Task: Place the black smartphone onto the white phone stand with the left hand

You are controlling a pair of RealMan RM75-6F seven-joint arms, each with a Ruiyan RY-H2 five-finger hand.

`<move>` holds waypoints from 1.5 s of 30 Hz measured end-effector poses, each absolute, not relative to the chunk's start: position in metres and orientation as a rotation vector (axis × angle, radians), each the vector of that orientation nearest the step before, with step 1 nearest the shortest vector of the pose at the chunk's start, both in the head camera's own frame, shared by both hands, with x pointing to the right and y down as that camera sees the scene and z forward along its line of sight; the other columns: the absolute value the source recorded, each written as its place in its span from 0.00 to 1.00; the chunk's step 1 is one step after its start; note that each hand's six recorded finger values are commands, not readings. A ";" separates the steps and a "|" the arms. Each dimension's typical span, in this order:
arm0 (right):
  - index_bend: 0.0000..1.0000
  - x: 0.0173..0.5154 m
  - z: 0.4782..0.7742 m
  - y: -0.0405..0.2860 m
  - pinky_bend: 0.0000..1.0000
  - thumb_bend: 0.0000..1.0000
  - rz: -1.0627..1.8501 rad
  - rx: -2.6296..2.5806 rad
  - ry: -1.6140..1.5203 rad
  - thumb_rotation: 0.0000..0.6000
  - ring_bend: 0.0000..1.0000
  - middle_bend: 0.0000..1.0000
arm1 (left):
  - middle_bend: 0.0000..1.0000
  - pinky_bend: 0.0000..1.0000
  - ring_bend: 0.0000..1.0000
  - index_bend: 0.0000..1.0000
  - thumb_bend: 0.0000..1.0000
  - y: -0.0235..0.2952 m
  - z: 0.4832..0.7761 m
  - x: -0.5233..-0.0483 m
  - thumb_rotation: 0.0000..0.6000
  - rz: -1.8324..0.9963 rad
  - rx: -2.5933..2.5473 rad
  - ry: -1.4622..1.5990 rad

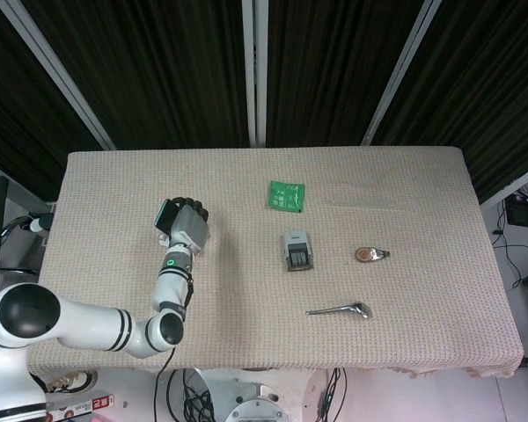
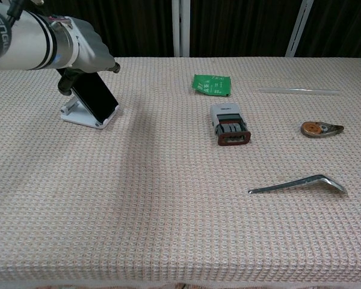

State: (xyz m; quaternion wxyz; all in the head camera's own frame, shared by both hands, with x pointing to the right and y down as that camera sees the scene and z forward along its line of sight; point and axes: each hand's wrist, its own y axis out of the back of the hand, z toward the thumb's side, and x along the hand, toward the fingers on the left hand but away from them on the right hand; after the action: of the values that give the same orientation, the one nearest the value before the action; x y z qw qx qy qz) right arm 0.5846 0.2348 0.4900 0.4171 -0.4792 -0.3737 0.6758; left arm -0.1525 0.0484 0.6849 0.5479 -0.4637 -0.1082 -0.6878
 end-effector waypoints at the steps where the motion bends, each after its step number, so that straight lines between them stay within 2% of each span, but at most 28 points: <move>1: 0.00 0.585 0.490 0.235 0.00 0.32 1.696 -1.202 -0.938 1.00 0.00 0.00 | 0.02 0.21 0.07 0.02 0.24 0.049 0.685 -0.153 1.00 -1.636 -1.101 -0.258; 6: 0.00 0.583 0.487 0.235 0.00 0.32 1.690 -1.197 -0.941 1.00 0.00 0.00 | 0.01 0.20 0.07 0.01 0.19 0.050 0.680 -0.157 1.00 -1.661 -1.120 -0.250; 17: 0.00 0.578 0.484 0.235 0.00 0.32 1.677 -1.197 -0.939 1.00 0.00 0.00 | 0.00 0.18 0.03 0.00 0.19 0.050 0.659 -0.156 1.00 -1.626 -1.177 -0.170; 20: 0.00 0.577 0.483 0.235 0.00 0.32 1.673 -1.195 -0.939 1.00 0.00 0.00 | 0.00 0.18 0.02 0.00 0.15 0.049 0.651 -0.153 1.00 -1.605 -1.218 -0.120; 23: 0.00 0.577 0.482 0.235 0.00 0.32 1.674 -1.193 -0.939 1.00 0.00 0.00 | 0.00 0.17 0.02 0.00 0.10 0.048 0.637 -0.150 1.00 -1.556 -1.260 -0.046; 30: 0.00 0.575 0.484 0.233 0.00 0.33 1.666 -1.204 -0.932 1.00 0.00 0.00 | 0.00 0.17 0.02 0.00 0.07 0.047 0.589 -0.156 1.00 -1.365 -1.301 0.192; 38: 0.00 0.565 0.492 0.235 0.00 0.32 1.631 -1.230 -0.934 1.00 0.00 0.00 | 0.00 0.17 0.02 0.00 0.07 0.075 0.542 -0.217 1.00 -1.183 -1.317 0.497; 43: 0.00 0.560 0.497 0.237 0.00 0.32 1.591 -1.244 -0.945 1.00 0.00 0.00 | 0.00 0.17 0.02 0.00 0.07 0.121 0.539 -0.289 1.00 -1.165 -1.393 0.666; 45: 0.00 0.557 0.501 0.239 0.00 0.30 1.575 -1.259 -0.946 1.00 0.00 0.00 | 0.00 0.17 0.02 0.00 0.06 0.141 0.544 -0.321 0.94 -1.211 -1.420 0.716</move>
State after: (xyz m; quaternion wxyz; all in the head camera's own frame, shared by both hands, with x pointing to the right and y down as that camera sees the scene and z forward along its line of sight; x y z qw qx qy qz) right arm 0.5570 0.2391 0.5010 0.4415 -0.5073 -0.3809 0.6346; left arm -0.3214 0.1408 0.5436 0.5405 -0.5977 0.3014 -0.5098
